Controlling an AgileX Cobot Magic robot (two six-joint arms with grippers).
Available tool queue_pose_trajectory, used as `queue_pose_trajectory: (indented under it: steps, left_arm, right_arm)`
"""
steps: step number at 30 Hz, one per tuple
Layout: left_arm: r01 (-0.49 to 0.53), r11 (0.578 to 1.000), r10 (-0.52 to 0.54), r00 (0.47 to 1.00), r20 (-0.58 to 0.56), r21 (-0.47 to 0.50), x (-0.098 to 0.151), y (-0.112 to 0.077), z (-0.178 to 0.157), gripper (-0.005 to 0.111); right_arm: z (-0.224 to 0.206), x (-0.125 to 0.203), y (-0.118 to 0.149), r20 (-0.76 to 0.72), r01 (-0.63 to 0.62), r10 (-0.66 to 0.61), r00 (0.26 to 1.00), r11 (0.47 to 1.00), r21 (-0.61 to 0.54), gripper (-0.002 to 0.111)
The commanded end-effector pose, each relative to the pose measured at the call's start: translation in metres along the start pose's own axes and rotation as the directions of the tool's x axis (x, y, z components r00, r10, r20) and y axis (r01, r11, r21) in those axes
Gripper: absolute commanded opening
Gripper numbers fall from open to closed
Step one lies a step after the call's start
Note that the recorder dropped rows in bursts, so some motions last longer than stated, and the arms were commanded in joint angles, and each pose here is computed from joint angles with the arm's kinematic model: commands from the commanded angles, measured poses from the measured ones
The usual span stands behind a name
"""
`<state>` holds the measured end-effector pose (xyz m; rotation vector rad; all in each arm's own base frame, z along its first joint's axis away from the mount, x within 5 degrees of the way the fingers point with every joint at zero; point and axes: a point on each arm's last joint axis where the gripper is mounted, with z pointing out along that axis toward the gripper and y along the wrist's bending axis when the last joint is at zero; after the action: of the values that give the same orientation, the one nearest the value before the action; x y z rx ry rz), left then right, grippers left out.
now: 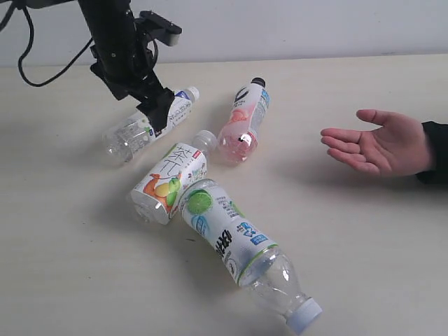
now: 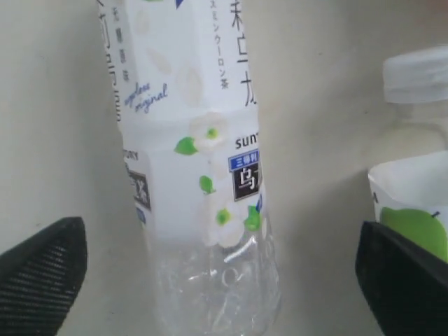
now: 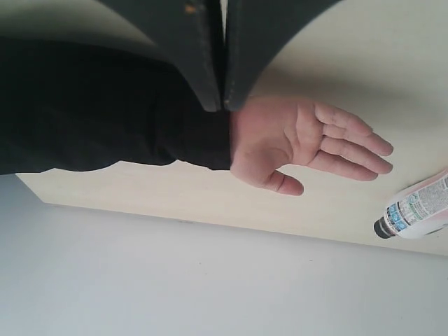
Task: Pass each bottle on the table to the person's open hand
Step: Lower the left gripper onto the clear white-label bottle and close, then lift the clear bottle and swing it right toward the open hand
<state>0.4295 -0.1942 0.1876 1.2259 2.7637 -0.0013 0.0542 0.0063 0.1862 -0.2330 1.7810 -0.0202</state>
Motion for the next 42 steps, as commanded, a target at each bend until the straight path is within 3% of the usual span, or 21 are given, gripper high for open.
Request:
queue_pose_trajectory:
  steps: [1,6,13,27,31,34,38,39,42]
  left_arm:
    - [-0.015,1.0,0.015,0.999,-0.039,-0.001,-0.001,0.0,0.019,0.103]
    - [-0.026,1.0,0.025,0.998,-0.063,-0.006,-0.002,0.002,0.038,0.103]
    - [-0.04,0.999,0.039,0.999,-0.034,-0.034,-0.005,0.005,0.041,0.102]
    - [-0.062,0.998,0.06,0.995,-0.084,-0.022,-0.002,0.004,0.056,0.1]
    - [-0.066,0.997,0.063,0.994,-0.092,-0.028,-0.001,0.005,0.056,0.077]
    - [-0.067,0.997,0.064,0.994,-0.087,-0.032,-0.002,0.005,0.056,0.05]
    - [-0.068,0.997,0.064,0.994,-0.083,-0.034,-0.002,0.006,0.055,0.005]
    - [-0.069,0.997,0.065,0.994,-0.084,-0.037,-0.002,0.006,0.055,0.001]
    - [-0.032,0.996,0.026,0.997,-0.077,-0.086,-0.004,0.01,0.047,0.001]
  right_arm:
    - [0.0,0.001,0.0,0.008,0.0,0.0,1.0,1.0,0.0,0.0]
    - [0.0,0.001,0.0,0.008,0.0,0.0,1.0,1.0,0.0,0.0]
    - [0.0,0.001,0.0,0.008,0.0,0.0,1.0,1.0,0.0,0.0]
    - [0.0,0.001,0.0,0.008,0.0,0.0,1.0,1.0,0.0,0.0]
    - [0.0,0.001,0.0,0.008,0.0,0.0,1.0,1.0,0.0,0.0]
    - [0.0,0.001,0.0,0.008,0.0,0.0,1.0,1.0,0.0,0.0]
    - [0.0,0.001,0.0,0.008,0.0,0.0,1.0,1.0,0.0,0.0]
    - [0.0,0.001,0.0,0.008,0.0,0.0,1.0,1.0,0.0,0.0]
    - [0.0,0.001,0.0,0.008,0.0,0.0,1.0,1.0,0.0,0.0]
